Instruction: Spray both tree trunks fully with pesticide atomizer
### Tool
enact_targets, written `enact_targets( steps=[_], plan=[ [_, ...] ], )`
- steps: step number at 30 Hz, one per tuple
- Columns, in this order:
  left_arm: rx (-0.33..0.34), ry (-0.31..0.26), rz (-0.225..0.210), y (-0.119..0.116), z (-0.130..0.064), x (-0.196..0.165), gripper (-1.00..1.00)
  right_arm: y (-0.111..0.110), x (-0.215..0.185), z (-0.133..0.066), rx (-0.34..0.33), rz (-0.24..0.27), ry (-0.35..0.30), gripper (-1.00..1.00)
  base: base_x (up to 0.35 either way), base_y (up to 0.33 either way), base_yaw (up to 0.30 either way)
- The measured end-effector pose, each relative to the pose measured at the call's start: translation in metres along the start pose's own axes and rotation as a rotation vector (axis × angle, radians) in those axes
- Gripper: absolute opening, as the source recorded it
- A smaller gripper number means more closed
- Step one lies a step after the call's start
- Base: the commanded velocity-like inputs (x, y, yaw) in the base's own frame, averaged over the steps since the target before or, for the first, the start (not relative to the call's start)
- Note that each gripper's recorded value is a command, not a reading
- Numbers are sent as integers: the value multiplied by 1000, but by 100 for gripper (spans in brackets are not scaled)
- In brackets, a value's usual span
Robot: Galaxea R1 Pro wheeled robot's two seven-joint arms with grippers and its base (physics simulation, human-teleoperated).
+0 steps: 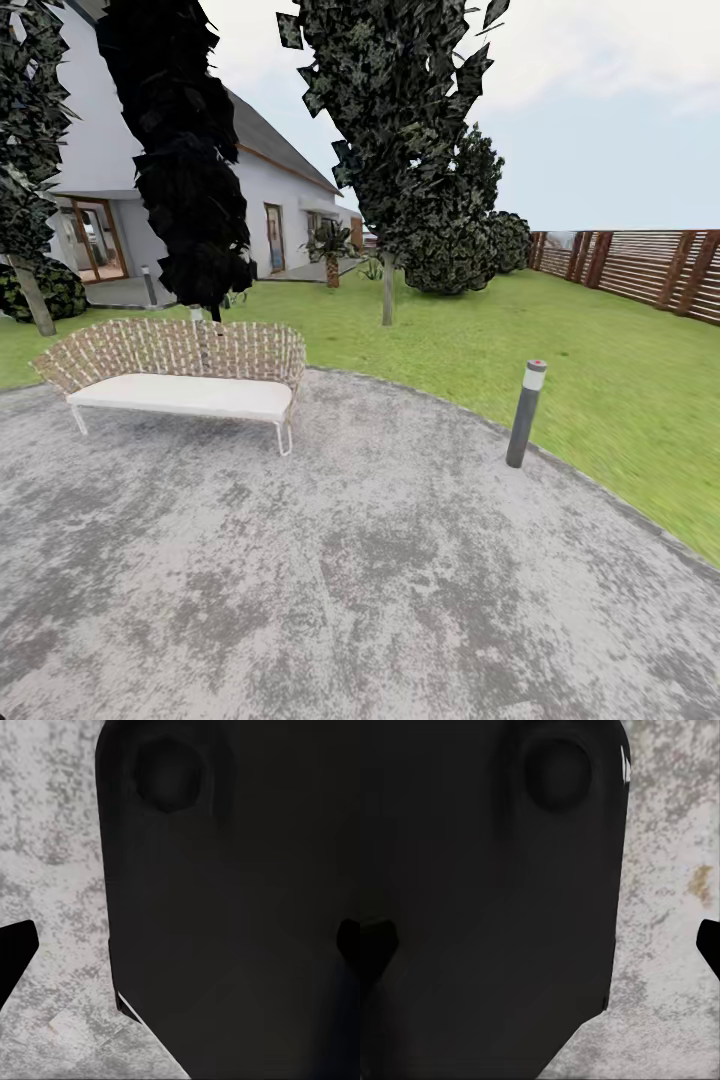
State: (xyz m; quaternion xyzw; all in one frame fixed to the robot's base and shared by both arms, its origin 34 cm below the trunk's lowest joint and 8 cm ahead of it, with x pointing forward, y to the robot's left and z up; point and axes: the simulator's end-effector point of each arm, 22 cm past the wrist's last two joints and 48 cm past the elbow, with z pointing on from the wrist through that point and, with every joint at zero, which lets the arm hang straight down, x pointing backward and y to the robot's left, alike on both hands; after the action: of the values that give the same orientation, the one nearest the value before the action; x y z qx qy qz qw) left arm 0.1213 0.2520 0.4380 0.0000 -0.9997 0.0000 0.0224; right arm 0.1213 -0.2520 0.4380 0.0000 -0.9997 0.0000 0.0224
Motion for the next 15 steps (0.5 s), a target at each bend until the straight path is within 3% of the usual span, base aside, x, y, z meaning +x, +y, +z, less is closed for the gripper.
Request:
enact_targets(
  steps=[5, 9, 15],
  plan=[
    [8, 73, -16, -6, -1, 34, 100, 12, -3, 0, -14, 5, -4, 100, 0, 0, 0],
    [-8, 62, -52, 5, -1, 24, 100, 9, -26, -1, -9, 5, -43, 100, 0, 0, 0],
    [-35, -5, -87, 24, -1, -17, 100, -9, -52, -2, 15, 3, -110, 100, 0, 0, 0]
  ],
)
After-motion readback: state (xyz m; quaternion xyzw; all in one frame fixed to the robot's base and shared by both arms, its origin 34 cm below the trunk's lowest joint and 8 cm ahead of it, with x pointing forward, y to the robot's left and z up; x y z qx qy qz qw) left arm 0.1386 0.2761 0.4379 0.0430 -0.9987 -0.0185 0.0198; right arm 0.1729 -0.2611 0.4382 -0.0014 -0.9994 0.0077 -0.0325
